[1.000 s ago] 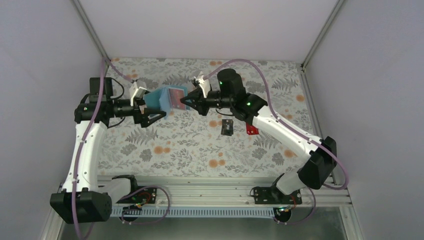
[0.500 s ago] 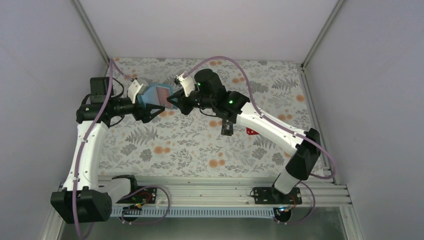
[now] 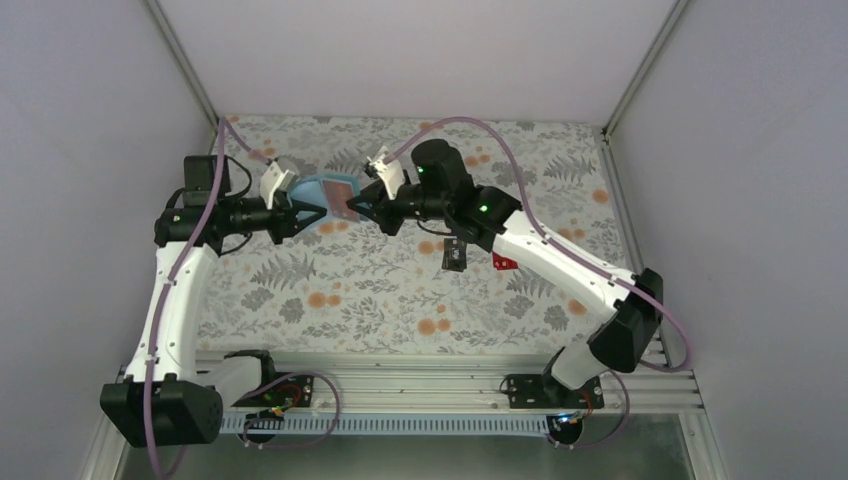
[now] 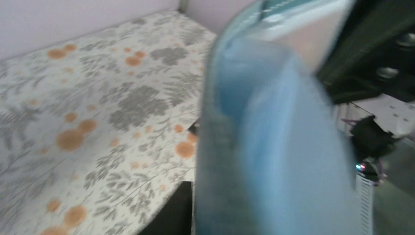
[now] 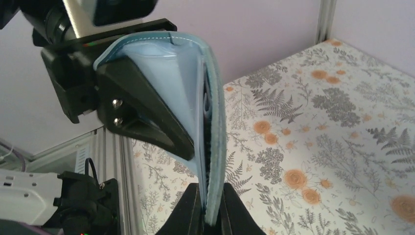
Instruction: Take the credit cards out of the card holder
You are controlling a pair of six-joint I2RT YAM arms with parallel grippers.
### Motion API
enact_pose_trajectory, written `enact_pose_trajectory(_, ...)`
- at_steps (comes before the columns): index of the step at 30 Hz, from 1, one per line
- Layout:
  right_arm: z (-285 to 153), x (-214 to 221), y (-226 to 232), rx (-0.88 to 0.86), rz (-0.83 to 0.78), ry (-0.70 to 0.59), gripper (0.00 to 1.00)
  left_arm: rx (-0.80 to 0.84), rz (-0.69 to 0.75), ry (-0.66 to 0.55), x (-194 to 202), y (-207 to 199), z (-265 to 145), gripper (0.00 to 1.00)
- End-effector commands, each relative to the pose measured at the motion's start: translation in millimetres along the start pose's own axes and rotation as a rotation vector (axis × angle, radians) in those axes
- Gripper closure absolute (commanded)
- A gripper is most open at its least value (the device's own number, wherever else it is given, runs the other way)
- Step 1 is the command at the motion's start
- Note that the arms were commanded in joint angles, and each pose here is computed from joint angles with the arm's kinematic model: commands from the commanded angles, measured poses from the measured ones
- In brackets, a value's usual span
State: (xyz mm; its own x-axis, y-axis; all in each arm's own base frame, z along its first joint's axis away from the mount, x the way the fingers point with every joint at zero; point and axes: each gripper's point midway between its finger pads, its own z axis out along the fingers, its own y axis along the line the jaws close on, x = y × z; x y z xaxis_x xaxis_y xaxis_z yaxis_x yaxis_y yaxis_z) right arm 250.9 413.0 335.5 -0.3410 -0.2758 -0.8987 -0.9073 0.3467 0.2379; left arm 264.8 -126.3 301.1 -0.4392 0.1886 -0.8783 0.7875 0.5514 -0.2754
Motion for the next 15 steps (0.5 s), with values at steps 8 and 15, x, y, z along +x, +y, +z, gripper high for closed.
enact_pose_trajectory(8, -68.2, -4.8, -29.6, -0.025, -0.011, -0.094, 0.56, 0.077, 0.019, -0.048, -10.9, -16.8, -4.9, 0.98)
enact_pose_trajectory(15, -95.3, -14.2, 57.1, -0.412, -0.19, -0.219, 0.41, -0.044, -0.01, -0.007, -2.7, 9.0, -1.0, 0.98)
